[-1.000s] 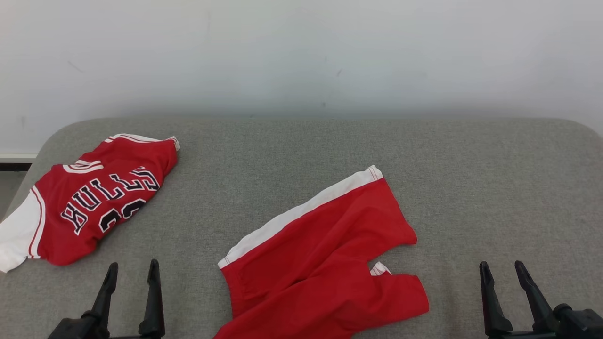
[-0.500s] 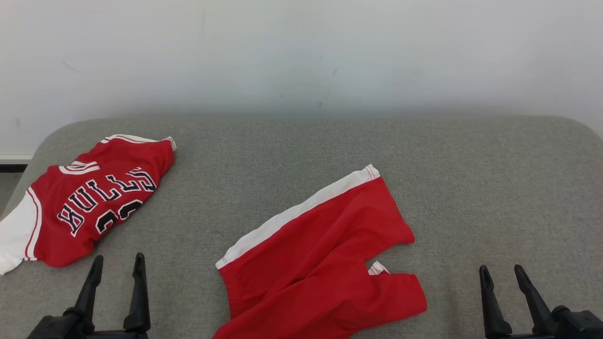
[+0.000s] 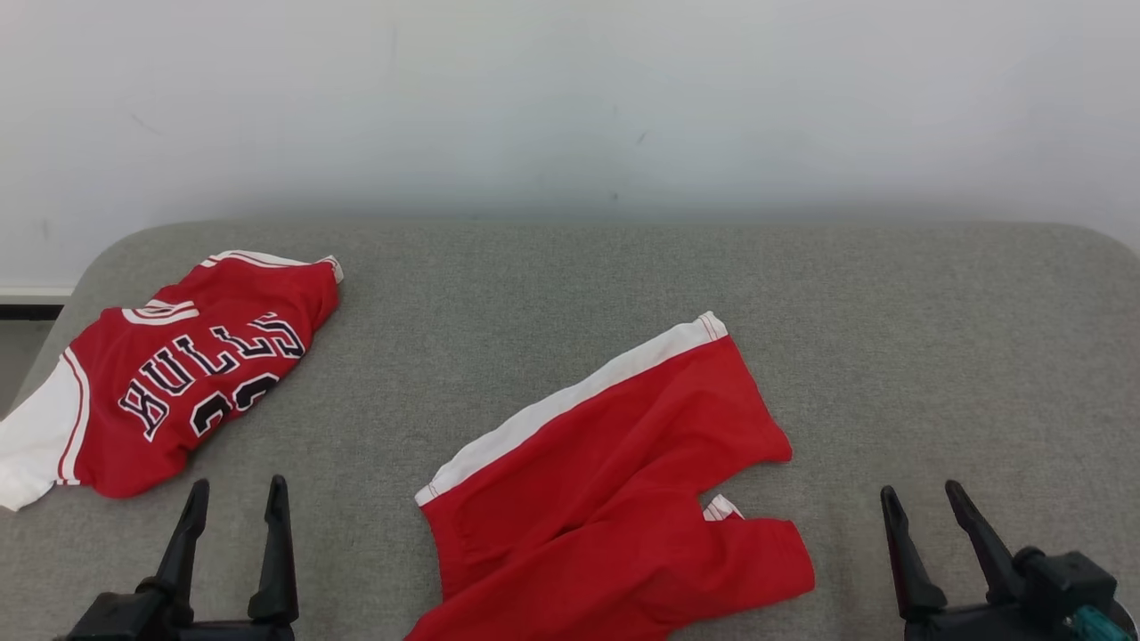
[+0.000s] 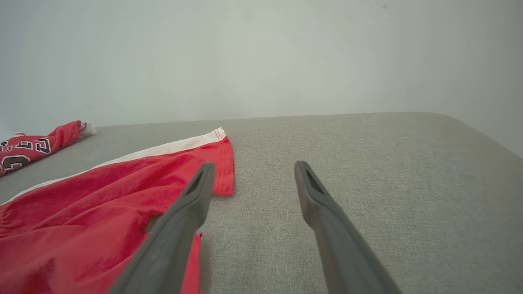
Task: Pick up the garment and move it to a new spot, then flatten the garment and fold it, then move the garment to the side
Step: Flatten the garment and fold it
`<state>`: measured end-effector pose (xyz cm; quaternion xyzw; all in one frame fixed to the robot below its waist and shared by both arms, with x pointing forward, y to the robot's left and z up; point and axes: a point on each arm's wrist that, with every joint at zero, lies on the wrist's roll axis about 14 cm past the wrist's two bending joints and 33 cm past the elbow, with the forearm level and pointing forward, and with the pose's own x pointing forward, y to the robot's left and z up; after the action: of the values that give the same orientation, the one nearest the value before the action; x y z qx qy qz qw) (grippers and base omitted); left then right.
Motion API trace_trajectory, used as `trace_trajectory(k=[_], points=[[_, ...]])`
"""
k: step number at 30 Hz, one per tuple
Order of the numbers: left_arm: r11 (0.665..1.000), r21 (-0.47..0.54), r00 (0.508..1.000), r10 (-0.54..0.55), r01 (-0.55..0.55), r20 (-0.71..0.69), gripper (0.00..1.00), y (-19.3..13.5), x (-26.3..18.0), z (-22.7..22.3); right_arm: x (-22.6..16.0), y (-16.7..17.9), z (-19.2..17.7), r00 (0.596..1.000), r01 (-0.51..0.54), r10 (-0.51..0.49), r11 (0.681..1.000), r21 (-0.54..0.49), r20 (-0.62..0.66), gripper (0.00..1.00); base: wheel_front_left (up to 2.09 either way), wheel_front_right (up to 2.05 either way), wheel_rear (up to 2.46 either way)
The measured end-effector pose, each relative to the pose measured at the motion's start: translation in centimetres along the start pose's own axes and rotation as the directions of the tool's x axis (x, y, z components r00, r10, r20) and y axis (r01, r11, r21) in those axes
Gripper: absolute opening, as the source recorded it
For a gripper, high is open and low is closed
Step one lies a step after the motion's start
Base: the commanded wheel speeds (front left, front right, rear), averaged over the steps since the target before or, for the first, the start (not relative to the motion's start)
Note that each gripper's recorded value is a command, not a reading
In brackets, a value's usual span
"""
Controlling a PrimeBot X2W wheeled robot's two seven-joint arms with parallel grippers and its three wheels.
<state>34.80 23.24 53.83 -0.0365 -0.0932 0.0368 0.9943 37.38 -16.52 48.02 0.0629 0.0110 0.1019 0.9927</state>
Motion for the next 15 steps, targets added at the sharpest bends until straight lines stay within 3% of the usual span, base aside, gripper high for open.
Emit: trace_trajectory(k=[15], points=[[1.0,-0.009,1.0,0.002,-0.002,0.0,1.0,-0.5,1.5,-0.2,8.5,2.4,-1.2,0.972,-0.185,0.162,0.975,-0.127,-0.171,1.0,0.0,0.0,0.0]])
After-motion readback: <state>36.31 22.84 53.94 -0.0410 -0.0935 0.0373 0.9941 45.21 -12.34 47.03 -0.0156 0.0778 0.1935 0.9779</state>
